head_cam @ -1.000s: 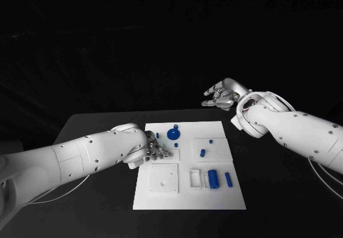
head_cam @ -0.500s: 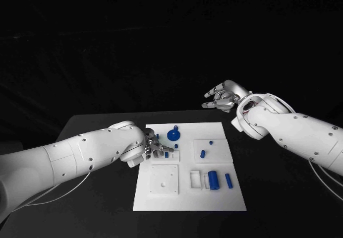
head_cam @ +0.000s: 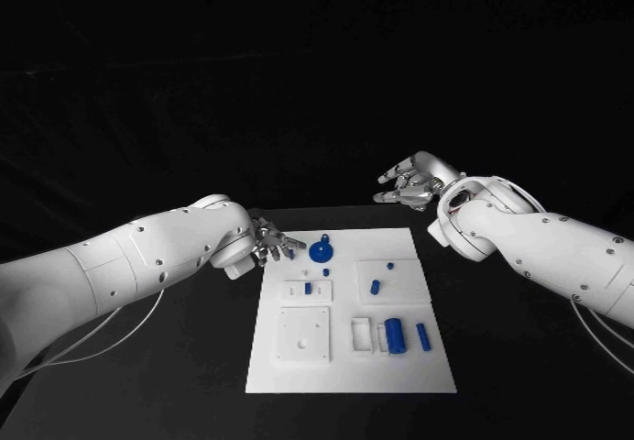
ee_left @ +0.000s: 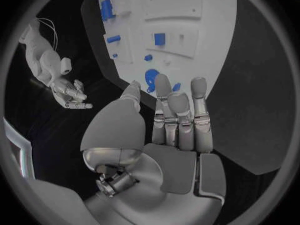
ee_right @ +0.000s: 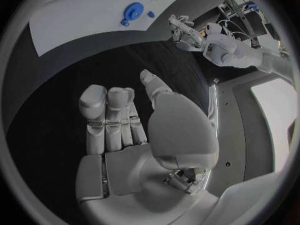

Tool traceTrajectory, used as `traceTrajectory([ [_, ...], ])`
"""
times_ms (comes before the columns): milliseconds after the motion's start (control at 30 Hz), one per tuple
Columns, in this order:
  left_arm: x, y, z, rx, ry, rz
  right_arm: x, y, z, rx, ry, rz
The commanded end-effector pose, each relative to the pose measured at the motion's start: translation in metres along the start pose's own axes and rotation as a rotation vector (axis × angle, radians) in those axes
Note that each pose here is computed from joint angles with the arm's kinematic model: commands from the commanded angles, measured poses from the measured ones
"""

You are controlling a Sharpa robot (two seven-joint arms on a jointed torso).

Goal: Assemble the parts on the task board

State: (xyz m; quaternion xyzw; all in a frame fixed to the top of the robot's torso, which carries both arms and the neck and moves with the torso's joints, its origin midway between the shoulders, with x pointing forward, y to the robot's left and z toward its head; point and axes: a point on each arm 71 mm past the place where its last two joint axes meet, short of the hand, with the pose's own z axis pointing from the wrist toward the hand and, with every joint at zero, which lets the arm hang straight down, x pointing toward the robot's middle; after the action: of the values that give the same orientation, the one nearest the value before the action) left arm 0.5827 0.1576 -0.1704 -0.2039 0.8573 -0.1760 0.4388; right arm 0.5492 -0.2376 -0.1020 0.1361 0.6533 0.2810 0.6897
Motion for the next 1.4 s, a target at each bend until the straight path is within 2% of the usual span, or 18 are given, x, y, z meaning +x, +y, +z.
traceTrajectory([
  [33,-0.0112,0.0001,0.0040,0.009,0.002,0.026,0.001,0.002,0.000,-0.011,0.003,-0.006],
  [67,-0.0112,0.0001,0.0040,0.009,0.002,0.026,0.001,0.002,0.000,-0.011,0.003,-0.006],
  [200,-0.0232,0.0019,0.0085,0.006,-0.019,0.050,0.001,0.003,0.000,-0.013,0.002,-0.005],
  [333,-0.0303,0.0022,0.0118,0.004,-0.034,0.076,0.001,0.004,-0.001,-0.016,0.002,-0.006],
  [600,-0.0364,-0.0003,0.0184,-0.004,-0.054,0.131,0.001,0.007,-0.002,-0.023,0.002,-0.007],
  [933,-0.0326,-0.0002,0.0253,-0.010,-0.030,0.157,0.000,0.011,-0.002,-0.032,0.000,-0.004],
  [1400,-0.0278,-0.0007,0.0286,-0.013,-0.002,0.161,0.001,0.014,-0.001,-0.038,-0.002,0.000],
])
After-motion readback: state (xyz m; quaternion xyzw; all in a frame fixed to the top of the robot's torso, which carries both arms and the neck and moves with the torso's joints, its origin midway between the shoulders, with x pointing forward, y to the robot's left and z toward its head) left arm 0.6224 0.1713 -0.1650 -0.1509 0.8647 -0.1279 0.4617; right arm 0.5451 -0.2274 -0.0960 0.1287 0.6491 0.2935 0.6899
